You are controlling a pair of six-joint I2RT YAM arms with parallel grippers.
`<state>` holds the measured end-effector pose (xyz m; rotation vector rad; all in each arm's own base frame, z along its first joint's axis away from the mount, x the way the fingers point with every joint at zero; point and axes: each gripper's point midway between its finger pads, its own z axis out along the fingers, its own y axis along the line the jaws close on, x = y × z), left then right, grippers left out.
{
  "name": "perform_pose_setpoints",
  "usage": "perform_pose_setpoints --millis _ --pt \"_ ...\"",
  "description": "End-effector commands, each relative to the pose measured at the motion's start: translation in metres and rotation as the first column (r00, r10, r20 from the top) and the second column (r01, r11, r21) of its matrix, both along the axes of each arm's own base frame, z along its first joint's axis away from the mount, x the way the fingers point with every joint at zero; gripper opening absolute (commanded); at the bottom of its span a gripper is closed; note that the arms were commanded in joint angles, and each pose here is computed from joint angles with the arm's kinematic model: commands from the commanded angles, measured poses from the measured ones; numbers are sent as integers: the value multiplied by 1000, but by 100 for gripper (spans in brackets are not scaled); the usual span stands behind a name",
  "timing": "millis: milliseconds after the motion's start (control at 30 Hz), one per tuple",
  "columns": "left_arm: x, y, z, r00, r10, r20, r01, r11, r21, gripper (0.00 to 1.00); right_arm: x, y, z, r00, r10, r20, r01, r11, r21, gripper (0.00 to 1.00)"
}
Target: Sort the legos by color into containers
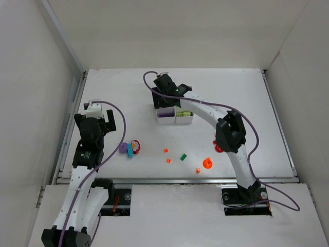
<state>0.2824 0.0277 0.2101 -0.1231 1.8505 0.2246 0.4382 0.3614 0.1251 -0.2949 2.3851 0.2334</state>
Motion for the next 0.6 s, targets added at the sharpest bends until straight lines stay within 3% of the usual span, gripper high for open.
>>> perform_pose_setpoints --millis 0,167,233,400,567 --pt "5 -2 9 998 -8 54 9 1000 -14 93 8 12 60 993 19 113 -30 994 103 72" --pt "5 -5 12 998 -24 65 25 999 -28 93 -35 29 114 951 158 266 -184 980 72 74" --pt "4 -9 14 996 -44 74 47 998 -33 93 -58 38 116 945 194 265 -218 974 64 74" --pt "3 -11 19 994 -52 94 56 997 -45 93 -117 3 33 984 179 -6 -179 983 37 74" --pt "2 -9 19 995 -40 94 44 998 -42 93 -162 -3 -19 966 209 -150 -206 978 34 75"
